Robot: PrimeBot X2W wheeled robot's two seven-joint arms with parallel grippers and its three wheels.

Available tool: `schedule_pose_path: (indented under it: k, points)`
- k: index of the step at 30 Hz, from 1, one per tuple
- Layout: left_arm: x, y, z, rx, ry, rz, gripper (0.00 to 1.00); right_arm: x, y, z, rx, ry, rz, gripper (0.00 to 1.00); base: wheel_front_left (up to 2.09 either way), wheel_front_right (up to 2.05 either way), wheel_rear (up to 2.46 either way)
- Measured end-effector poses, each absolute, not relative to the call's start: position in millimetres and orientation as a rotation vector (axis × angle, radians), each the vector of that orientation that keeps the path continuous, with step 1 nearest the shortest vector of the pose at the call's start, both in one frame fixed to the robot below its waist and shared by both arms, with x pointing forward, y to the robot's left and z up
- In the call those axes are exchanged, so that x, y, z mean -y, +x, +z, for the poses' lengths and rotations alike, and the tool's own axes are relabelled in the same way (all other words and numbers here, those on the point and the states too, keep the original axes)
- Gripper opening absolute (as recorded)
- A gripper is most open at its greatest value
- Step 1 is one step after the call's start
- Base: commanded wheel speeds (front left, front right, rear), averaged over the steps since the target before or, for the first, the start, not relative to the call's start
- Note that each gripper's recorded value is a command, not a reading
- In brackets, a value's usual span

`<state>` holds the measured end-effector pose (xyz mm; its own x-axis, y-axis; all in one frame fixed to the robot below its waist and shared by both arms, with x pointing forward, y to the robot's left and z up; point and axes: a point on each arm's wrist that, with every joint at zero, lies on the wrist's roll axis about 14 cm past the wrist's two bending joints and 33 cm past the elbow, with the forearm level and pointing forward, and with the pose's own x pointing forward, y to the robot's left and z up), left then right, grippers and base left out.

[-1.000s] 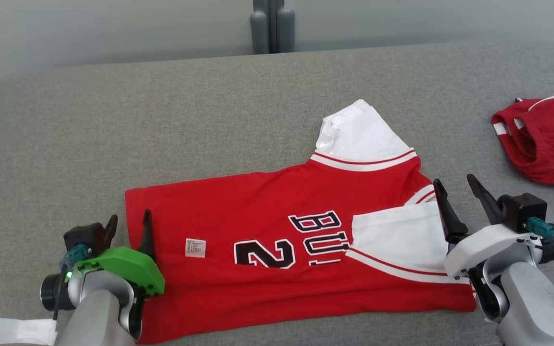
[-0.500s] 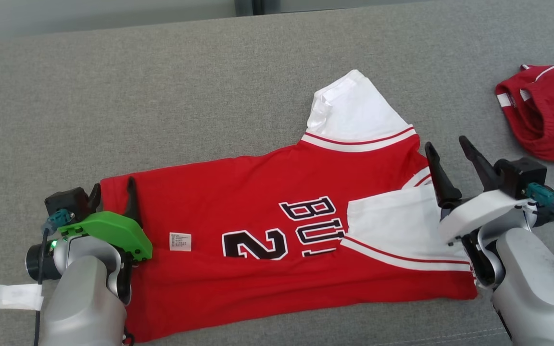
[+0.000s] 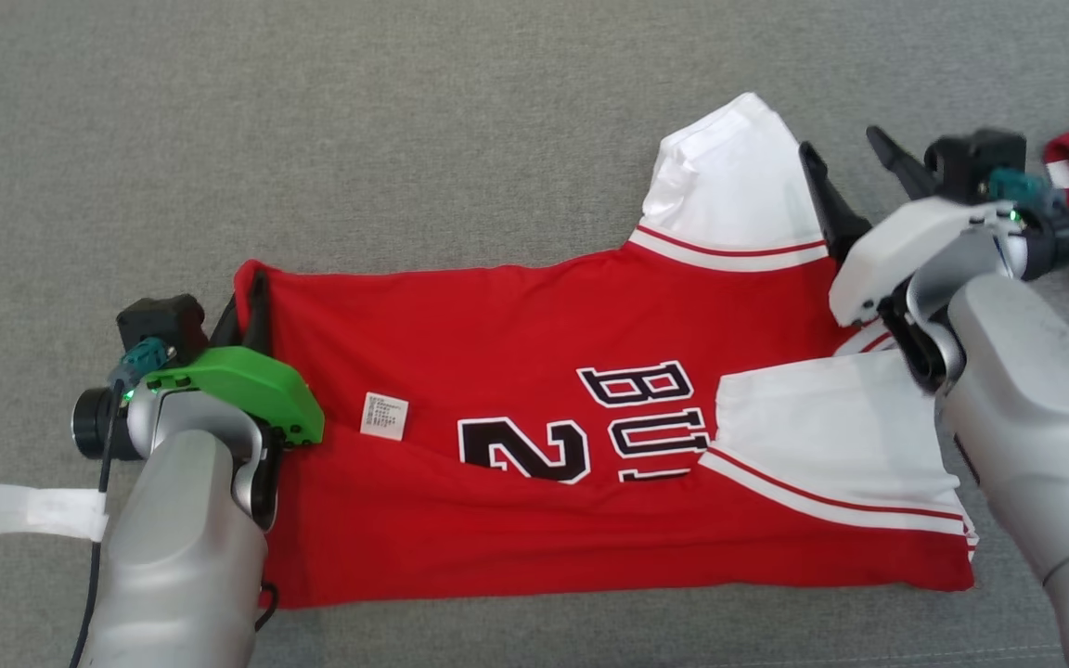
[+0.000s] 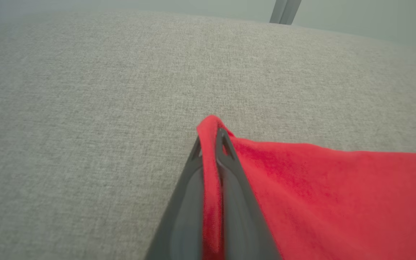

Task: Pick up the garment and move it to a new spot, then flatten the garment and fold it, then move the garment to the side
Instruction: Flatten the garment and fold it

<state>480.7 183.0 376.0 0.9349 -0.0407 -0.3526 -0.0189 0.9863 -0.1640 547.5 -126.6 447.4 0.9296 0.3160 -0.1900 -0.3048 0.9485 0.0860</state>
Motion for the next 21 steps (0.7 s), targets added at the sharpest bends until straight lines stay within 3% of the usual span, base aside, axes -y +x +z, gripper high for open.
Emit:
schedule_pose_path:
  k: [8, 14, 15, 17, 18, 21]
  points:
    - [-188, 487, 376, -0.352, -0.160, -0.020, 0.00, 104, 597, 426, -0.386, -0.032, 0.365, 1.00, 0.00, 0.00, 0.00]
    - [-188, 484, 367, -0.370, -0.190, -0.022, 0.00, 89, 604, 387, -0.558, -0.057, 0.383, 1.00, 0.00, 0.00, 0.00]
    - [-188, 484, 366, -0.371, -0.193, -0.020, 0.00, 88, 606, 385, -0.568, -0.061, 0.383, 0.88, 0.00, 0.00, 0.00]
    - [-188, 483, 364, -0.375, -0.192, -0.016, 0.00, 86, 613, 385, -0.568, -0.065, 0.385, 0.24, 0.00, 0.00, 0.00]
    - [-189, 483, 363, -0.377, -0.190, -0.012, 0.00, 84, 615, 386, -0.555, -0.063, 0.388, 0.00, 0.00, 0.00, 0.00]
    - [-188, 484, 362, -0.378, -0.189, -0.008, 0.00, 83, 620, 388, -0.520, -0.067, 0.390, 0.00, 0.00, 0.00, 0.00]
